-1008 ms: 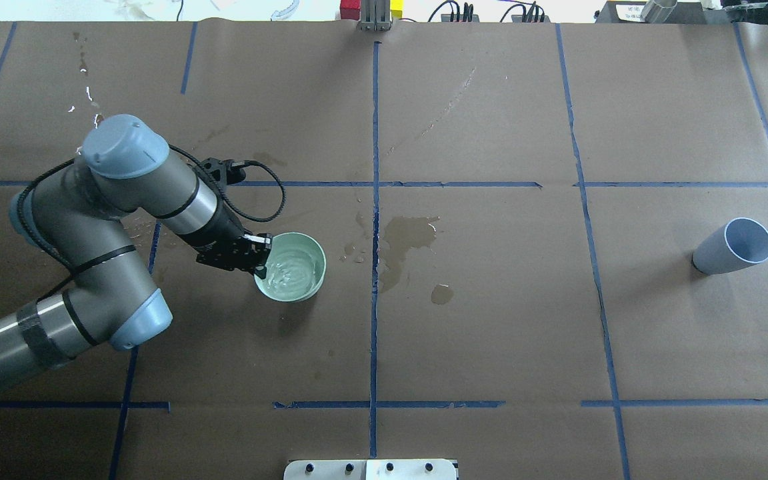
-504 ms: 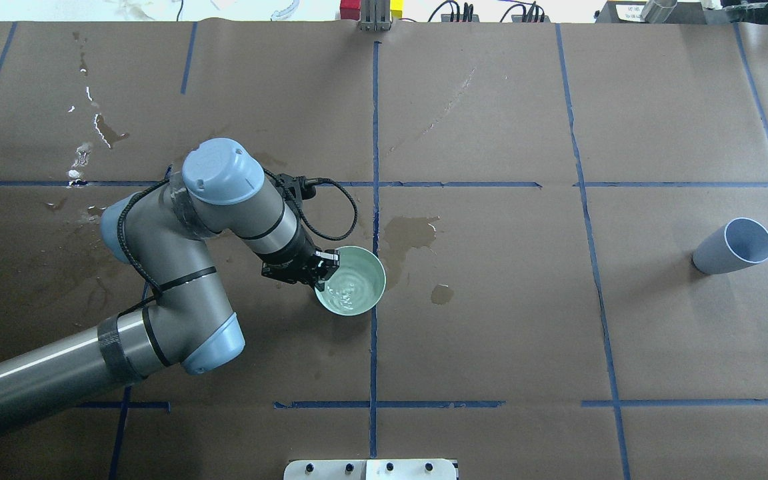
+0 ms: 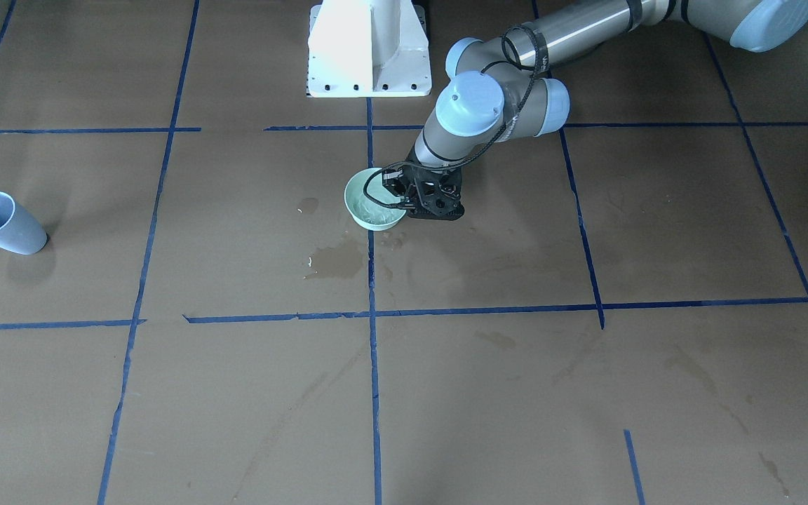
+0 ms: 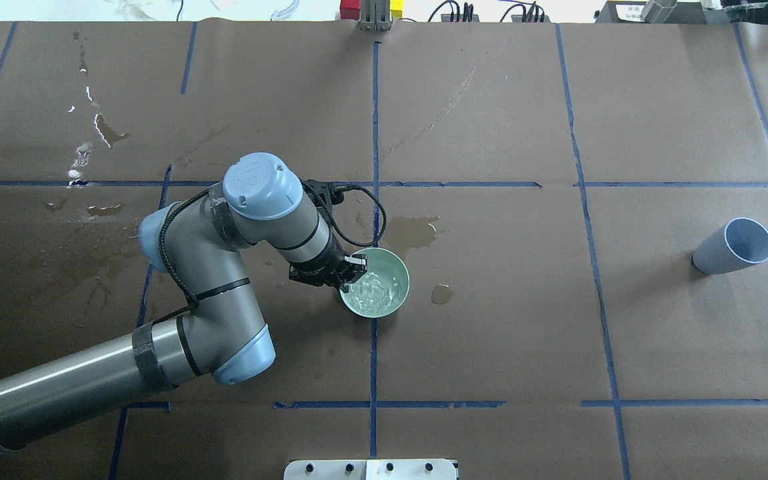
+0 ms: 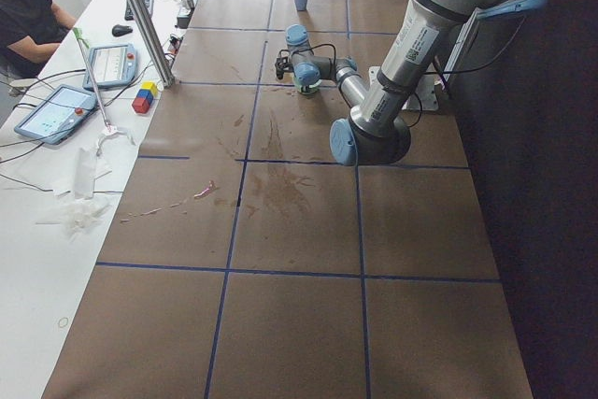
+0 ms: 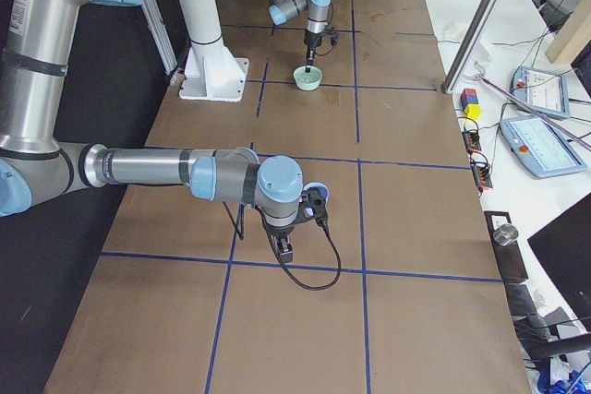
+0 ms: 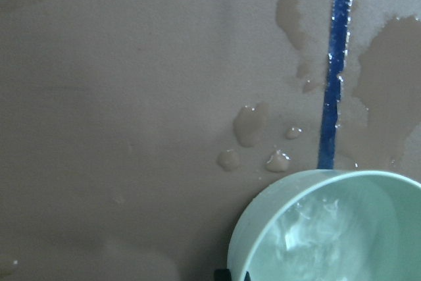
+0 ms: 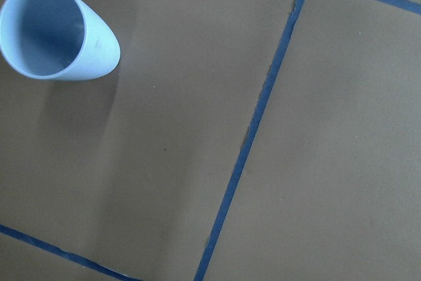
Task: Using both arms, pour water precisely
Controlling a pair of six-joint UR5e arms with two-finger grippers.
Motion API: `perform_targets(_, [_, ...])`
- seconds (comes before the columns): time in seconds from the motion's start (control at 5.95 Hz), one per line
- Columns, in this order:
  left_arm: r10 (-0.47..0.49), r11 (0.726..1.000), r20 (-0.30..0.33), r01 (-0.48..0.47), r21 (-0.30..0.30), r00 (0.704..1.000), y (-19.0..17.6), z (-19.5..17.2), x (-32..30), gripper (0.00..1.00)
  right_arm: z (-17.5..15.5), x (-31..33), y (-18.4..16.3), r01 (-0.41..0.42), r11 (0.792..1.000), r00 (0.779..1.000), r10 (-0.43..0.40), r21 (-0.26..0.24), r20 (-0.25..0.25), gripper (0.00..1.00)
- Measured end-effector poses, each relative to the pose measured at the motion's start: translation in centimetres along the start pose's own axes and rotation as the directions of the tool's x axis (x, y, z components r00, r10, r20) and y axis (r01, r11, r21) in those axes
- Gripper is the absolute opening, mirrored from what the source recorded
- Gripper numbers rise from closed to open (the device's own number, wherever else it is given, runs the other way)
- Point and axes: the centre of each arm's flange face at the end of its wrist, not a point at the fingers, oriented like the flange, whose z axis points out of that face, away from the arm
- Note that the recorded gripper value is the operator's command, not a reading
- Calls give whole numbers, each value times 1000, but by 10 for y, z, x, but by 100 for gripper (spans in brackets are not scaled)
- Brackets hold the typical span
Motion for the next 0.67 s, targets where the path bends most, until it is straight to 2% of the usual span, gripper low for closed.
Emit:
perform_targets(0.17, [1, 1000, -1, -1, 1, 1000, -1, 0, 6, 99, 0, 0, 0, -1, 1000, 1000, 1, 0, 1, 100])
perform_targets(0.5, [3, 1000, -1, -3, 17, 1000, -4, -3, 8, 100, 1, -1, 0, -10, 1000, 1000, 10, 3, 13, 100])
perform_targets(0.67, [4, 999, -11, -3, 33, 1000, -5, -12, 9, 100, 1, -5, -1, -14, 1000, 998, 13, 19, 55, 100])
